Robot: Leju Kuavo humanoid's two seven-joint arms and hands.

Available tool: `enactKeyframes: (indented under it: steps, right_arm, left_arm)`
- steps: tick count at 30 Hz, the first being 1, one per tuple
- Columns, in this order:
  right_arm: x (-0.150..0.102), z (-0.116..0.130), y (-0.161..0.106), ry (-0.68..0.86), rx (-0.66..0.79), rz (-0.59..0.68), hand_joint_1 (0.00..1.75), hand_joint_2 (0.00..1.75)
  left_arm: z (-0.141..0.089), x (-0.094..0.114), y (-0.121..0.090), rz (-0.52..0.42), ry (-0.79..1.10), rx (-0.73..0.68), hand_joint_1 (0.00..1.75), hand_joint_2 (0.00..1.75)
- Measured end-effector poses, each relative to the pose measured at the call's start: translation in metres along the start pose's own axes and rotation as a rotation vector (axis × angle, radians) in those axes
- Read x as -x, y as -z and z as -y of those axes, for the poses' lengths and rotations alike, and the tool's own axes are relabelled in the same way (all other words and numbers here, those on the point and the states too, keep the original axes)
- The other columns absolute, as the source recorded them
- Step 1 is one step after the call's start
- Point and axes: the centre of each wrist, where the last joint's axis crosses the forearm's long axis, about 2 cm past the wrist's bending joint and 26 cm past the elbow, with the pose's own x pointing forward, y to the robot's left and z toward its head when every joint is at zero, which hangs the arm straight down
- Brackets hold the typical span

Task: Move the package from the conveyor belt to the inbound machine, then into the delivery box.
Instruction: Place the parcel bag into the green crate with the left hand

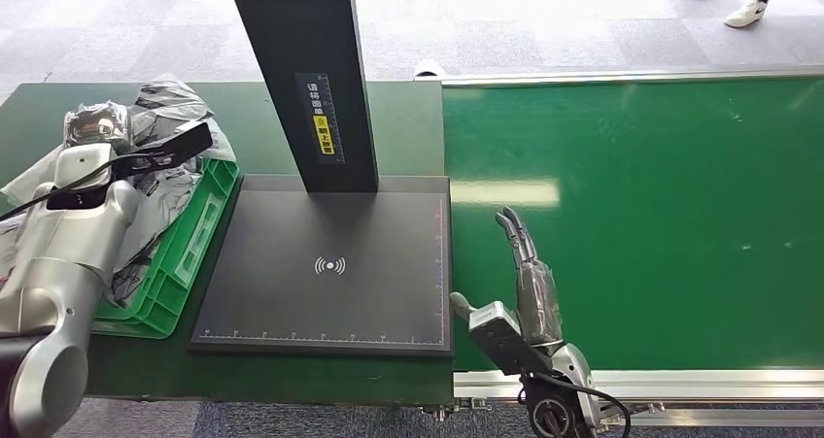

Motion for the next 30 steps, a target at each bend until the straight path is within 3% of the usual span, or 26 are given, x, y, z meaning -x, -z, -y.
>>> enactKeyframes:
  steps: [13,14,18,19,30]
  right_arm:
    - [-0.002,0.000,-0.003,0.000,0.007,-0.003,0.00,1.75]
    - [-0.002,0.000,-0.004,0.000,0.008,-0.003,0.00,1.75]
    - [-0.002,0.001,-0.006,0.000,0.009,-0.007,0.00,1.75]
    - [-0.002,0.001,-0.007,0.000,0.010,-0.008,0.00,1.75]
    - [-0.004,0.001,-0.007,-0.003,0.023,-0.016,0.00,1.75]
  left_arm:
    - [-0.004,0.024,0.015,-0.118,0.097,0.072,1.73,1.75]
    - [-0.005,0.026,0.016,-0.124,0.102,0.081,1.66,1.75]
    - [-0.007,0.032,0.018,-0.095,0.131,0.141,0.10,1.75]
    - [-0.007,0.031,0.018,-0.075,0.136,0.150,0.00,1.75]
    - [-0.019,-0.019,0.008,0.080,0.012,-0.012,0.00,1.75]
